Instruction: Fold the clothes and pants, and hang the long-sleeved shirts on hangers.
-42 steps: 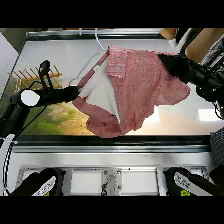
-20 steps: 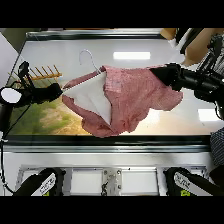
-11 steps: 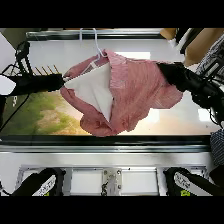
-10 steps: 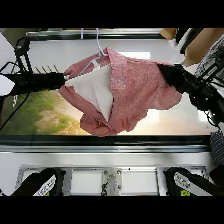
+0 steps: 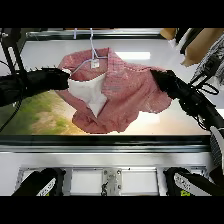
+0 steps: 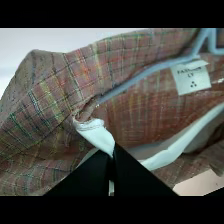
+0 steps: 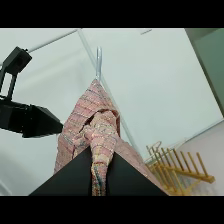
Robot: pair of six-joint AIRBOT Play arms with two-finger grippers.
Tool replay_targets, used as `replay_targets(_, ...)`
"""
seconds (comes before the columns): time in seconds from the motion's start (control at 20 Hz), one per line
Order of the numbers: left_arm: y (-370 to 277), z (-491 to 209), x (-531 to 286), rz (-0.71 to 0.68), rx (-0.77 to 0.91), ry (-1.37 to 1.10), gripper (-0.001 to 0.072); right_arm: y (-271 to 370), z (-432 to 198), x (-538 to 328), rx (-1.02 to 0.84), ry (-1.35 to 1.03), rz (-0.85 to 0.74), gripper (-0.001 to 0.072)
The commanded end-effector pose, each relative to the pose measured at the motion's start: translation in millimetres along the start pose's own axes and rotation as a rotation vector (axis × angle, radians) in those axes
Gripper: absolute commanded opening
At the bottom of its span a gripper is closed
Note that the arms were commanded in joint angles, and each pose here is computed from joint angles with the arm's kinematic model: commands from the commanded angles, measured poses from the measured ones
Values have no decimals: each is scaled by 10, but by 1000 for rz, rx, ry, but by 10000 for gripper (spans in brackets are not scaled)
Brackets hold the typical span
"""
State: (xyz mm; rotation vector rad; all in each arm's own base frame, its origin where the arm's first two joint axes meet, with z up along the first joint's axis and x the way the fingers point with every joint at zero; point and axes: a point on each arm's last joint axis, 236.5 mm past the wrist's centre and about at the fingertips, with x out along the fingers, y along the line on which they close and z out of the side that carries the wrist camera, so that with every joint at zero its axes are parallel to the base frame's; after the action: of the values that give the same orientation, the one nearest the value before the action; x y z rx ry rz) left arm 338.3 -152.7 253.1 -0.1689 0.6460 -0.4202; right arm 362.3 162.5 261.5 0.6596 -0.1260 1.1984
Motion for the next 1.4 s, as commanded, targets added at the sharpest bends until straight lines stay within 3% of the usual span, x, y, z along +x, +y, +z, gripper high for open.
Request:
replay_targets(0.0,-242,18,-198,-50,40,-35,15,5,116,17,4,-59,1,16)
replay_targets(0.05,-308,20,-251,-66,51,-45,17,8,144,15,5,-70,3,15)
replay_targets(0.1,-358,24,-300,-78,59,-54,100,10,164,14,6,-79,4,16)
replay_targets(0.15,-386,51,-348,-85,63,-72,431,11,168,14,6,-80,4,15)
replay_targets(0.2,-398,104,-405,-89,63,-100,616,13,168,14,6,-80,5,15)
replay_targets(0.4,-167,325,-670,-29,25,-211,620,64,180,15,1,-81,21,16)
replay_targets(0.65,531,251,-678,150,-89,-186,620,189,270,28,-27,-95,37,15)
replay_targets(0.85,1438,-91,-401,292,-318,-116,622,248,297,37,-39,-97,45,16)
replay_targets(0.95,1672,-107,-224,200,-443,-121,622,259,296,39,-41,-94,47,16)
replay_targets(1.2,1743,281,-112,-269,-577,-272,621,265,295,42,-41,-94,48,15)
replay_targets(1.35,1674,106,50,-436,-630,-178,621,266,294,43,-40,-94,48,16)
